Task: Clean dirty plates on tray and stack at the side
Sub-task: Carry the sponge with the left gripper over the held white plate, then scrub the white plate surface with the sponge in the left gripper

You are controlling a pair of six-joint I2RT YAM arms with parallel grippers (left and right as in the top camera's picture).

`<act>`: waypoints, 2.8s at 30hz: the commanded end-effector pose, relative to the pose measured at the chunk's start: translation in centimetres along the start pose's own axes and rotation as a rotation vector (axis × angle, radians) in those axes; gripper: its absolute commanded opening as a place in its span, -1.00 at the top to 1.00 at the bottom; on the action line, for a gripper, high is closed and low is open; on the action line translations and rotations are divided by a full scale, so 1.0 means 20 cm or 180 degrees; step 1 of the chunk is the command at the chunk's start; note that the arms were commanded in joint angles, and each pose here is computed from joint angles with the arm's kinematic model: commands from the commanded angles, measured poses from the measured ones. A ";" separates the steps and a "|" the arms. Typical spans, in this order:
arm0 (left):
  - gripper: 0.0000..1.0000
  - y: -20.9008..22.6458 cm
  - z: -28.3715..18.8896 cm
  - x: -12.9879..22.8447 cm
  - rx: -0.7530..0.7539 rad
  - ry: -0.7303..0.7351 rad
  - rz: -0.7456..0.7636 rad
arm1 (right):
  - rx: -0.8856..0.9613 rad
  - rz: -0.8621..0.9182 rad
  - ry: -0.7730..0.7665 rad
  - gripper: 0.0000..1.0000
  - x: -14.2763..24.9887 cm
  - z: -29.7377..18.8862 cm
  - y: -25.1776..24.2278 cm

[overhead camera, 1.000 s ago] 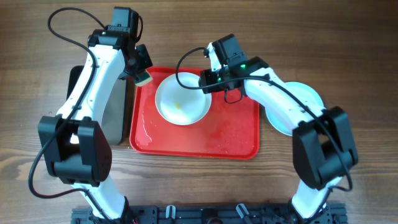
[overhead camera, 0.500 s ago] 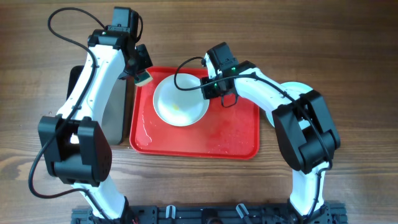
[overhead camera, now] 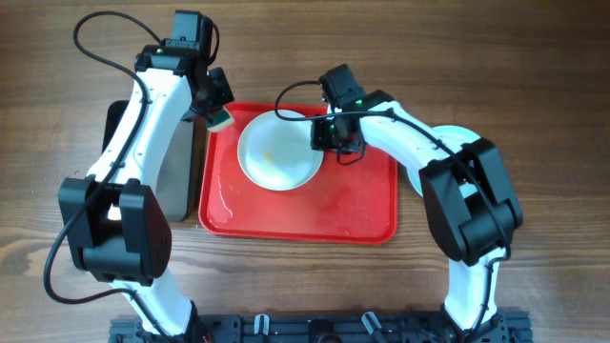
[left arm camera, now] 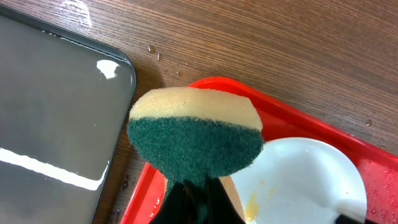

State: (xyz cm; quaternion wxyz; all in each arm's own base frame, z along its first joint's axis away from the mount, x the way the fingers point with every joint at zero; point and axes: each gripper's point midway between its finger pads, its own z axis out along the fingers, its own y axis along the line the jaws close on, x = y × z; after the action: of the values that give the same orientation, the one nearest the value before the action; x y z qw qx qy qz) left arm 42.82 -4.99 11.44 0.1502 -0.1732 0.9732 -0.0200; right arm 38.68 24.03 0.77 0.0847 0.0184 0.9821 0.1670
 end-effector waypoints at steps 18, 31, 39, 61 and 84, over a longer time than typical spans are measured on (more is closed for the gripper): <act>0.92 -0.10 0.03 0.08 0.0153 0.0084 0.0082 | 0.0137 0.0096 -0.0063 0.91 0.00 0.08 -0.03; 0.92 -0.25 0.37 0.52 0.0364 0.0396 0.1279 | 0.0131 0.0095 -0.0047 0.92 0.01 0.08 -0.03; 0.92 -0.45 0.34 0.78 0.1447 0.1092 0.1640 | -0.0148 0.0173 0.0171 0.91 0.06 0.09 0.03; 0.92 -0.06 0.46 0.37 -0.0342 0.0057 0.0872 | -0.0546 0.0122 0.0558 0.92 0.15 0.18 0.07; 0.92 -0.23 0.45 0.37 0.0061 -0.0046 0.1438 | -0.0576 0.0205 0.0599 0.92 0.14 0.17 0.04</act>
State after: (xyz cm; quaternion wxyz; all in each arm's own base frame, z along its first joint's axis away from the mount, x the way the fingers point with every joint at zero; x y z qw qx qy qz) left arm 39.24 -17.38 2.17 0.1407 0.1161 0.9729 -0.1419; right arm 37.27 26.97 0.09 0.0137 0.0129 0.9596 0.2809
